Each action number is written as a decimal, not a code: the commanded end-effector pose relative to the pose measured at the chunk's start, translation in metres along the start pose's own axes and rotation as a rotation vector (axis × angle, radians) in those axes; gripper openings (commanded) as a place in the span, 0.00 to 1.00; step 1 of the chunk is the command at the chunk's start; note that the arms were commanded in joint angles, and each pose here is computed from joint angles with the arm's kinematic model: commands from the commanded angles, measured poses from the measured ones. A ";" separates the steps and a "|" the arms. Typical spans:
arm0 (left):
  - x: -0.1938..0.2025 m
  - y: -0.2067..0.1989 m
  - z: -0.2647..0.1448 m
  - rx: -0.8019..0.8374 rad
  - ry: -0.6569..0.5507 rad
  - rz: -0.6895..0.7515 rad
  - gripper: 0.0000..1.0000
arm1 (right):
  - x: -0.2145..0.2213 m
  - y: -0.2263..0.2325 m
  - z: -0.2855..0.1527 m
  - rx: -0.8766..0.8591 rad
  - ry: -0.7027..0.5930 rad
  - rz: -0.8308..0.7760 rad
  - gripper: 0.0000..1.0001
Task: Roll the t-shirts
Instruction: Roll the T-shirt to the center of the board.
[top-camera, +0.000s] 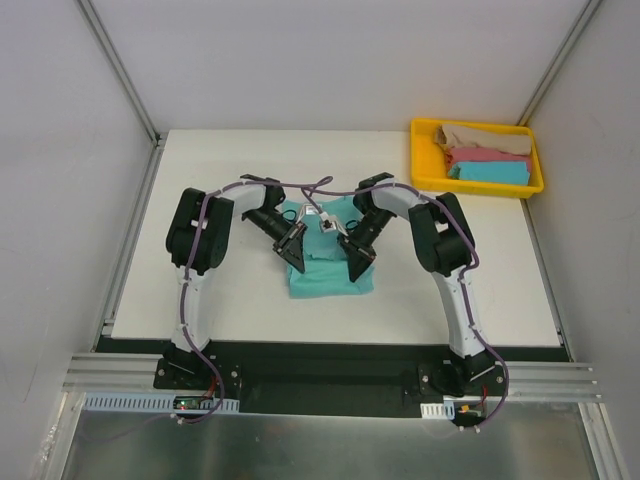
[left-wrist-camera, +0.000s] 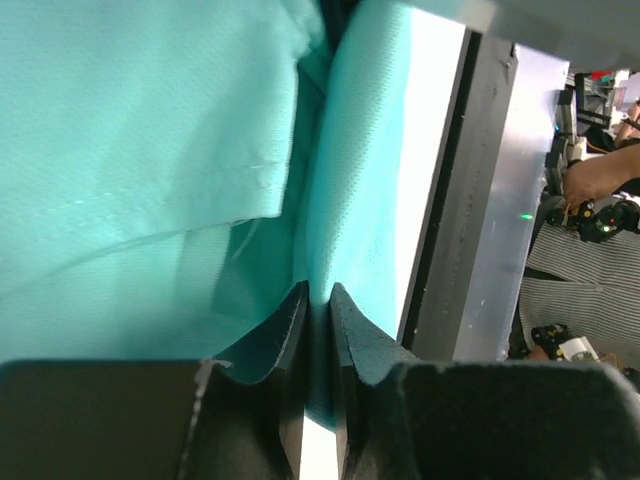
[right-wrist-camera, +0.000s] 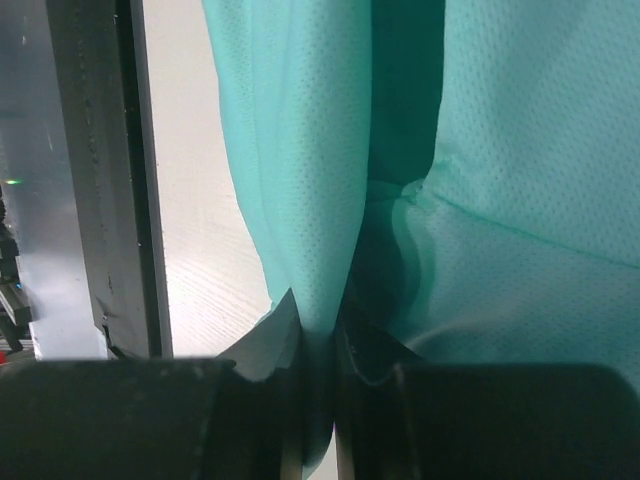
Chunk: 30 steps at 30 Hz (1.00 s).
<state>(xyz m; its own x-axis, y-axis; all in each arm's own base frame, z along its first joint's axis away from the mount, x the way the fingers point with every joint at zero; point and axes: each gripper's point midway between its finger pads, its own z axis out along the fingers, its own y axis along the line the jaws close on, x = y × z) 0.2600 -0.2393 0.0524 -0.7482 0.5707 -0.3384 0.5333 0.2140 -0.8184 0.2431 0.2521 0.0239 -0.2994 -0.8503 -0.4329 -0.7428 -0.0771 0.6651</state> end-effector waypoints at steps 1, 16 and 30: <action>-0.001 0.008 -0.013 -0.046 0.022 -0.052 0.13 | 0.016 0.065 -0.019 -0.200 0.091 0.206 0.10; -0.011 -0.020 -0.054 -0.600 0.006 0.690 0.61 | 0.010 0.018 -0.013 -0.164 0.107 0.479 0.13; -0.001 -0.007 -0.014 -0.708 0.115 1.107 0.65 | 0.013 0.015 -0.007 -0.156 0.153 0.507 0.13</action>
<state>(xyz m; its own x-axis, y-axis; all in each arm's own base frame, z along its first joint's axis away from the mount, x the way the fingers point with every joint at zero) 0.2380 -0.2205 0.0619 0.1201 0.7772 -0.6177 0.9860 -0.0211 0.1652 0.2625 0.2609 0.0200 -0.5553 -0.8163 -0.1591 -0.5417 0.2098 0.8139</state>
